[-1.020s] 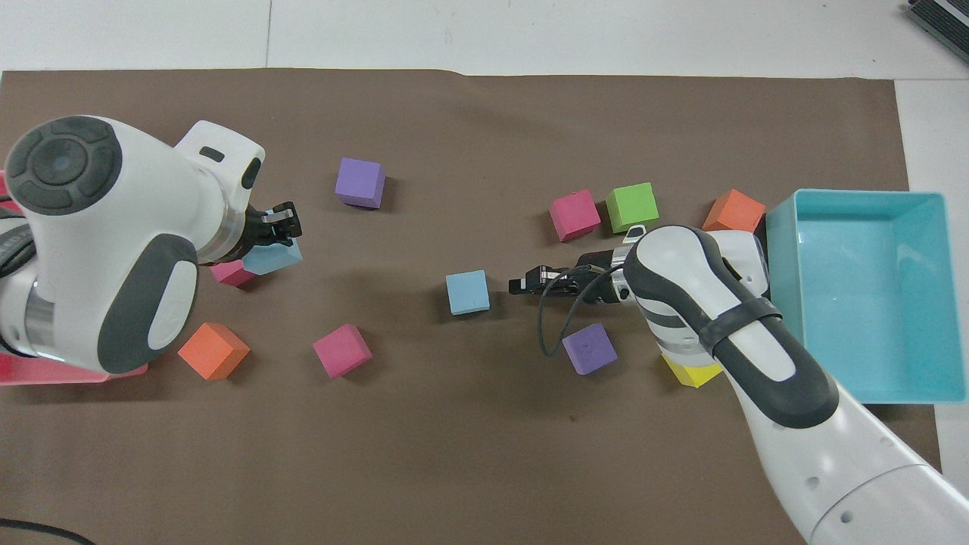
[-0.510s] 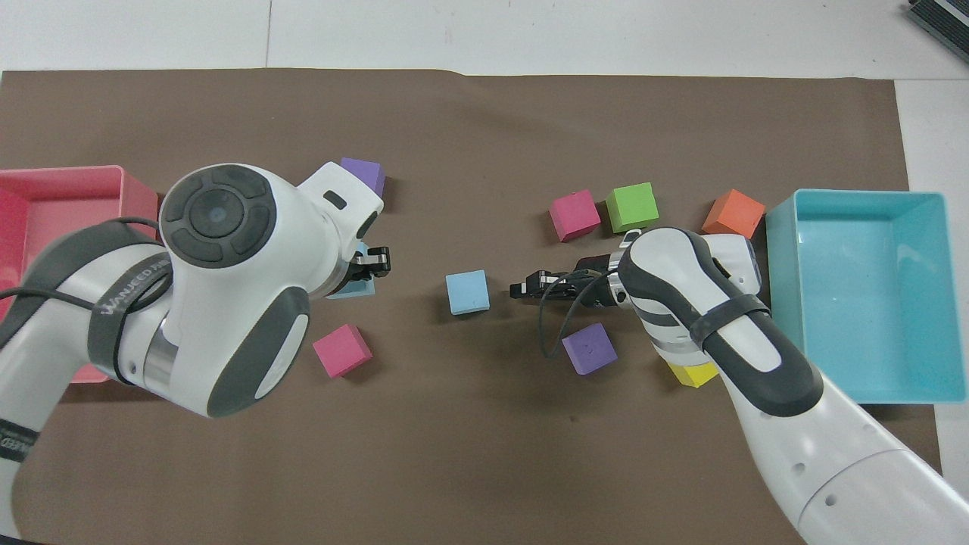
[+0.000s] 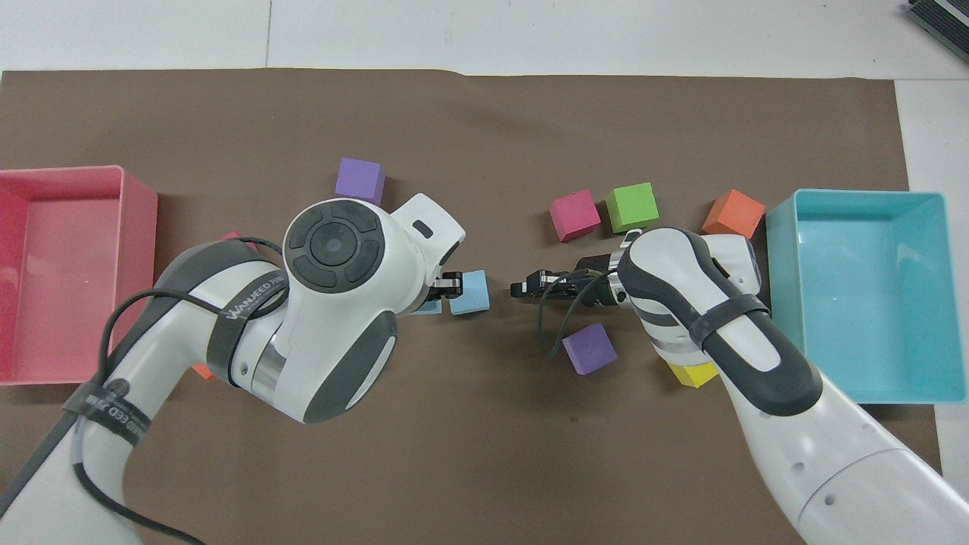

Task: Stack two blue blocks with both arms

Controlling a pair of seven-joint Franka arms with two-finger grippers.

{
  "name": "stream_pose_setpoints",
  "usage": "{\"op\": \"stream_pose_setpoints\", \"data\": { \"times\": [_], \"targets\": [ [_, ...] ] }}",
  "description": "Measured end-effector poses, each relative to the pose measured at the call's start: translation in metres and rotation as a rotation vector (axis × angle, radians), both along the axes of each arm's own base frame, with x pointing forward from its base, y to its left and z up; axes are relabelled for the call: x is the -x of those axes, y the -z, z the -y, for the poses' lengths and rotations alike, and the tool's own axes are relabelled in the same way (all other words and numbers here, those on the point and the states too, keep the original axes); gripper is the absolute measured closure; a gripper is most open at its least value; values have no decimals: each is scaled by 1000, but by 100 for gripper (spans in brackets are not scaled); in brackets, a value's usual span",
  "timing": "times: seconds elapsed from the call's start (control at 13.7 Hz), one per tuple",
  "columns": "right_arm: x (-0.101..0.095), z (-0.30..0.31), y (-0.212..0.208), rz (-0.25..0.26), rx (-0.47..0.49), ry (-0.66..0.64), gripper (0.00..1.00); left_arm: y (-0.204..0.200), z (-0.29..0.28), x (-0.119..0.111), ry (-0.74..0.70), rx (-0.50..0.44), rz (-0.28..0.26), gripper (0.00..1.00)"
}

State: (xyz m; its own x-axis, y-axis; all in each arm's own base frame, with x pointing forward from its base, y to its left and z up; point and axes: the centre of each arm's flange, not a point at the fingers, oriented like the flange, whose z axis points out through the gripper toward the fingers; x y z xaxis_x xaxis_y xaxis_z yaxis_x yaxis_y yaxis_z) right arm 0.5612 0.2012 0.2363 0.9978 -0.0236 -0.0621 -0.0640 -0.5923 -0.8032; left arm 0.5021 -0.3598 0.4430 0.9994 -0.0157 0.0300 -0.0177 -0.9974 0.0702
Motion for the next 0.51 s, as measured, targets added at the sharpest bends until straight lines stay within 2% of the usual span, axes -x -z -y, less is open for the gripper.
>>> {"op": "stream_pose_setpoints", "data": {
  "times": [0.22, 0.51],
  "targets": [
    [0, 0, 0, 0, 0, 0, 99, 18, 38, 5, -56, 23, 7, 45],
    [0, 0, 0, 0, 0, 0, 99, 28, 50, 4, -123, 26, -3, 45]
  ]
}}
